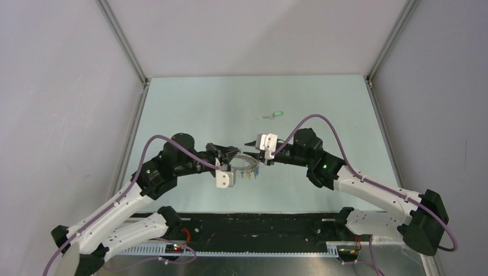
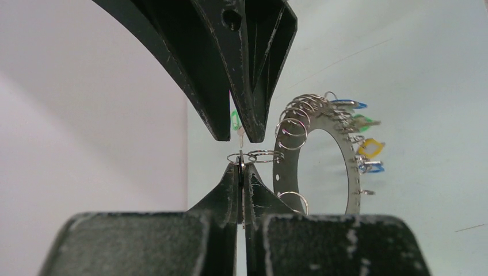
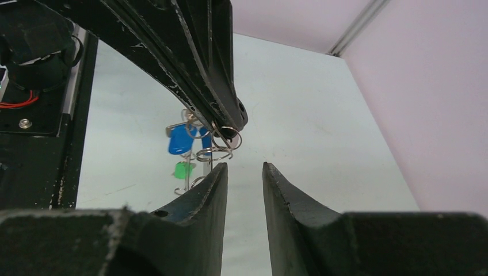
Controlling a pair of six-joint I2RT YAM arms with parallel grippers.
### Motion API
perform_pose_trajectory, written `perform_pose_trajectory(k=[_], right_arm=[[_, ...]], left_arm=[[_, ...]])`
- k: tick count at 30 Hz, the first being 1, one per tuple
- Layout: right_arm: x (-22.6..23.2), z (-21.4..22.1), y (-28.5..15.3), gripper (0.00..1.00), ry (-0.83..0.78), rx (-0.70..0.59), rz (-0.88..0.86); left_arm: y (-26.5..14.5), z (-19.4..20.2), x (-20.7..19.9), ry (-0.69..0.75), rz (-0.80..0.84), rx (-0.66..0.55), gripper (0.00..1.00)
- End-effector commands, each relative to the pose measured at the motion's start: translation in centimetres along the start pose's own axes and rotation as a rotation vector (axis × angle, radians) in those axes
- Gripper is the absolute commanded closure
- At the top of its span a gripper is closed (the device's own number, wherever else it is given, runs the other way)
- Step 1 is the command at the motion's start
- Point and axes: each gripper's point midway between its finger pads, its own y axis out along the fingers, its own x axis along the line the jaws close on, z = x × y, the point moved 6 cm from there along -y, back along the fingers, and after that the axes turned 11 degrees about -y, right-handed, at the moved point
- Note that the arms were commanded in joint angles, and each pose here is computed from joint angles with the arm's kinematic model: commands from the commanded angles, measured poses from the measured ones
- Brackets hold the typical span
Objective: Remove the keys from the keyring
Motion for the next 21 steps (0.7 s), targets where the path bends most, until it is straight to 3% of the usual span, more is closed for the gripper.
perform_pose_trajectory(k=[1,21], right_arm=[[-1.0,-2.9,-0.1,0.67,-0.032,-0.098,0.004],[-0.2,-3.3,1.4,0.69,0.001,-0.151,-0.067]], left_arm=[[-0.4,-1.7,1.1,0.065,-0.043,-0.083,1.00],[-0.8,-2.0,0.6,0.163,-0.029,-0.123,1.00]])
